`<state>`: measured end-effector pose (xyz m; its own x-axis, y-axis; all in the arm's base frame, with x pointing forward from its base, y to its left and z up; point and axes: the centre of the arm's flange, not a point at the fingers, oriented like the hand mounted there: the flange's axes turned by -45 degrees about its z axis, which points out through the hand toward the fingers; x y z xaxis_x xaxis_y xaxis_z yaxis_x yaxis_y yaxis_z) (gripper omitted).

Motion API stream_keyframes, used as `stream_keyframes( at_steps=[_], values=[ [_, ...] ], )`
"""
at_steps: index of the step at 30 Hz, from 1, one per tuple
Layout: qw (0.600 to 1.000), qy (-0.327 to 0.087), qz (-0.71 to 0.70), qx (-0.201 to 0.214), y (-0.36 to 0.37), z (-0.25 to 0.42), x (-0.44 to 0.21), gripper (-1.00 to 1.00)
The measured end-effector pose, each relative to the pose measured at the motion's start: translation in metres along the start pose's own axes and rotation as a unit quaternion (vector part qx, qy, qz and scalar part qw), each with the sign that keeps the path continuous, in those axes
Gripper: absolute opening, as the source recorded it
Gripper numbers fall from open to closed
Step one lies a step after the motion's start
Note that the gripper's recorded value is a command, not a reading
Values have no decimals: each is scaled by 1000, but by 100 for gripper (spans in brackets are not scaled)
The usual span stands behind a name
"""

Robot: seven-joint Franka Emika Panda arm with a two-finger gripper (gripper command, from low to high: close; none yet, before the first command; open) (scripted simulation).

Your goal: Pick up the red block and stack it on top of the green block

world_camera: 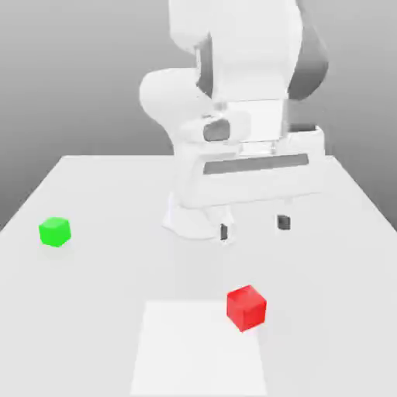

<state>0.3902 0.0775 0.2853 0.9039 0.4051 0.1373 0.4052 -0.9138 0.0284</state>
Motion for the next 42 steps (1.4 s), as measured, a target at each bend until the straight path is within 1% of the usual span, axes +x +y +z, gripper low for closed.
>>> stream_keyframes(
  at_steps=[2,3,5,9,10,17,24,27,30,33,36,39,42],
  values=[
    [998,-45,-30,11,-17,47,-30,0],
    [998,-56,-39,14,-22,63,-38,0],
    [997,-65,-44,16,-25,86,-46,0],
    [996,-68,-46,17,-27,123,-53,0],
    [996,-68,-46,17,-27,130,-55,-100],
    [996,-68,-46,17,-28,132,-55,-100],
    [996,-68,-45,17,-26,76,-48,-100],
    [996,-69,62,5,35,63,-62,-100],
    [982,-68,177,-7,93,52,-88,-100],
    [951,-67,300,-19,150,41,-128,-100],
    [904,-65,421,-30,199,29,-180,-100],
    [842,-62,535,-38,235,17,-241,-100],
    [765,-59,639,-45,258,5,-308,-100]
  ],
)
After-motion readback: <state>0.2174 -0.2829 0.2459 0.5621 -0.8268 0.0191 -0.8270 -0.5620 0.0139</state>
